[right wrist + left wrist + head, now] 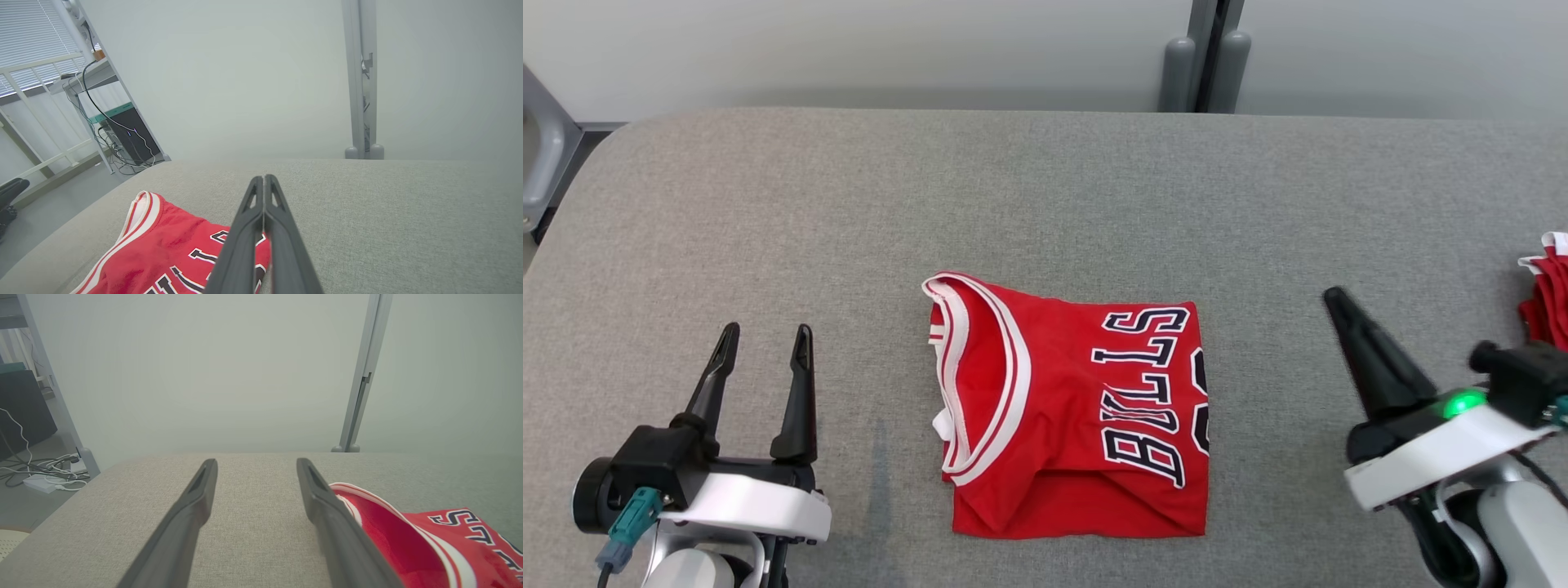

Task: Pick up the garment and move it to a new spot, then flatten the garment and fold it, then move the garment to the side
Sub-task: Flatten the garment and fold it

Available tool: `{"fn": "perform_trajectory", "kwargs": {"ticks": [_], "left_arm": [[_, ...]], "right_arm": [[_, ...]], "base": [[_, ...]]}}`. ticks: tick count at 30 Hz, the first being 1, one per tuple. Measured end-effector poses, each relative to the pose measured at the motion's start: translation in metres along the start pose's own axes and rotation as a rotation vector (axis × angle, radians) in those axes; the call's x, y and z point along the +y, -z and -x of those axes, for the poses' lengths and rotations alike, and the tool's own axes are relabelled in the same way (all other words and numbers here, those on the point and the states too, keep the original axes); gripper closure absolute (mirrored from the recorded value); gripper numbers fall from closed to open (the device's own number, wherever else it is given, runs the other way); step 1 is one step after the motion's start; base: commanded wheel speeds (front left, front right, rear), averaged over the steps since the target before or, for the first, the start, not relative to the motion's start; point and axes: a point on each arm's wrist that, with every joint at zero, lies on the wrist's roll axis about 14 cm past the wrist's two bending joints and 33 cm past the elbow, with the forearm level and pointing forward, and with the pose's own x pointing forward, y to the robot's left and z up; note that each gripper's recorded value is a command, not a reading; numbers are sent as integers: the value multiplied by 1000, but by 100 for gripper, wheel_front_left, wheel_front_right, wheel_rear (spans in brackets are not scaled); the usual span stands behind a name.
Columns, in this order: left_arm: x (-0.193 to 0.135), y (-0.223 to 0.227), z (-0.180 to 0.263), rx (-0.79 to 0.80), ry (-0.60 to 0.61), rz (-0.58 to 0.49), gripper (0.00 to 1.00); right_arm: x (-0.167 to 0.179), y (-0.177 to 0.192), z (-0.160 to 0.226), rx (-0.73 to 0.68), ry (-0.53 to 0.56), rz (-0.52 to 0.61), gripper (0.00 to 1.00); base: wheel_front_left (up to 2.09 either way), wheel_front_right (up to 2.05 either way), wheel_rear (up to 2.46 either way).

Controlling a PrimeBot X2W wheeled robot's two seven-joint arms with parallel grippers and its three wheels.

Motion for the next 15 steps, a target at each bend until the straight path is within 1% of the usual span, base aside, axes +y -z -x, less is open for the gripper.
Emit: {"fn": "perform_trajectory", "kwargs": {"ticks": [1,2,3,9,14,15], "left_arm": [[0,0,0,0,0,0,0],[0,0,1,1,1,0,0],[-1,0,2,3,2,-1,0],[-3,-8,1,-15,12,-9,0],[-4,-9,5,-15,14,-10,0],[-5,-11,6,-18,17,-8,0]], "right_arm": [[0,0,0,0,0,0,69],[-8,-7,3,-25,31,5,51],[-14,-14,5,-53,58,16,0],[-39,-47,21,-175,183,81,0],[-54,-57,38,-197,264,132,0],[-58,-58,46,-196,292,145,0]], "base": [[0,0,0],[0,0,0],[0,0,0],[0,0,0],[0,0,0],[0,0,0]]}}
